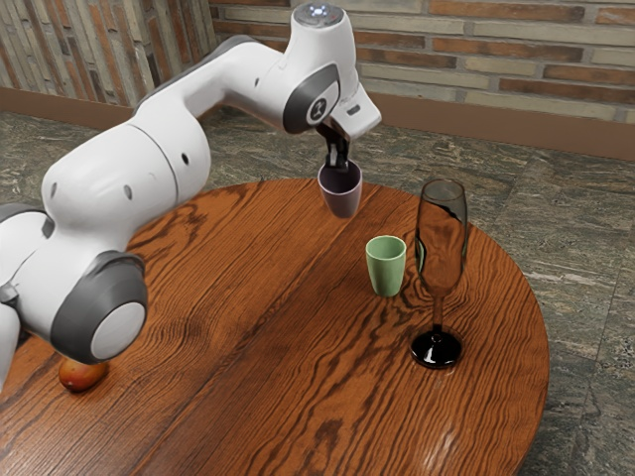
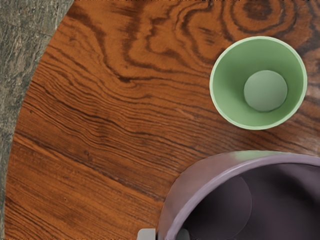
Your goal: Place the left cup onto the right cup
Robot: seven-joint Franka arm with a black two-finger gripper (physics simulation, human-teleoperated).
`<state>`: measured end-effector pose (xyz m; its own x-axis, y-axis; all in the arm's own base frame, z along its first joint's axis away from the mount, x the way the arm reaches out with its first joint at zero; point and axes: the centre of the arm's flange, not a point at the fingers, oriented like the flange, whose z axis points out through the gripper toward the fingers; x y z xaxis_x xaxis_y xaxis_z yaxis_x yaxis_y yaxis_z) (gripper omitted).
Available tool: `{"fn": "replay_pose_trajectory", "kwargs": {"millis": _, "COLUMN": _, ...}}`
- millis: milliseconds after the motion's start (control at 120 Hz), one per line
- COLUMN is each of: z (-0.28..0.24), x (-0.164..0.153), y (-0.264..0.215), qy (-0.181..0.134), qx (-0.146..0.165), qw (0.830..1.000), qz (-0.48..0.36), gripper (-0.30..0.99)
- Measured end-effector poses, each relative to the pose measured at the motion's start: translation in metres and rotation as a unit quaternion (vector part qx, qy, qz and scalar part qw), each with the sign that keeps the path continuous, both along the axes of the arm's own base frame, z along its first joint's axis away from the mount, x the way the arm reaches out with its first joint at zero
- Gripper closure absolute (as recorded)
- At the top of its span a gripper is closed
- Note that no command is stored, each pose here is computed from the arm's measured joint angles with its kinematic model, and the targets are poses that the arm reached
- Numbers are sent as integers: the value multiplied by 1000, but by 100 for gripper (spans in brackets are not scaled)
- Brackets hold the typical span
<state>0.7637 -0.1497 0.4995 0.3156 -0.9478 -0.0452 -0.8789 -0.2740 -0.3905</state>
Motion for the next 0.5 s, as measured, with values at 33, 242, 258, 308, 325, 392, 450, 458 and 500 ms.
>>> {"fn": "replay_pose_trajectory", "kwargs": {"millis": 33, "z": 3, "x": -2, "y": -1, "qy": 2, "qx": 0, "qw": 1000, "qz": 1, "gripper": 79}}
{"fn": "replay_pose_trajectory", "kwargs": {"millis": 242, "z": 2, "x": -11, "y": -18, "qy": 27, "qx": -6, "qw": 1000, "qz": 1, "gripper": 79}}
{"fn": "replay_pose_trajectory", "kwargs": {"millis": 258, "z": 2, "x": -11, "y": -20, "qy": 29, "qx": -7, "qw": 1000, "qz": 1, "gripper": 79}}
{"fn": "replay_pose_trajectory", "kwargs": {"millis": 308, "z": 1, "x": -14, "y": -26, "qy": 35, "qx": -10, "qw": 999, "qz": -1, "gripper": 79}}
{"fn": "replay_pose_trajectory", "kwargs": {"millis": 325, "z": 0, "x": -15, "y": -28, "qy": 37, "qx": -11, "qw": 999, "qz": -1, "gripper": 79}}
{"fn": "replay_pose_trajectory", "kwargs": {"millis": 392, "z": -2, "x": -17, "y": -33, "qy": 47, "qx": -15, "qw": 999, "qz": 0, "gripper": 79}}
{"fn": "replay_pose_trajectory", "kwargs": {"millis": 450, "z": -6, "x": -19, "y": -33, "qy": 57, "qx": -20, "qw": 998, "qz": 4, "gripper": 79}}
{"fn": "replay_pose_trajectory", "kwargs": {"millis": 458, "z": -6, "x": -19, "y": -33, "qy": 59, "qx": -20, "qw": 998, "qz": 4, "gripper": 79}}
{"fn": "replay_pose_trajectory", "kwargs": {"millis": 500, "z": -8, "x": -21, "y": -34, "qy": 65, "qx": -22, "qw": 998, "qz": 7, "gripper": 79}}
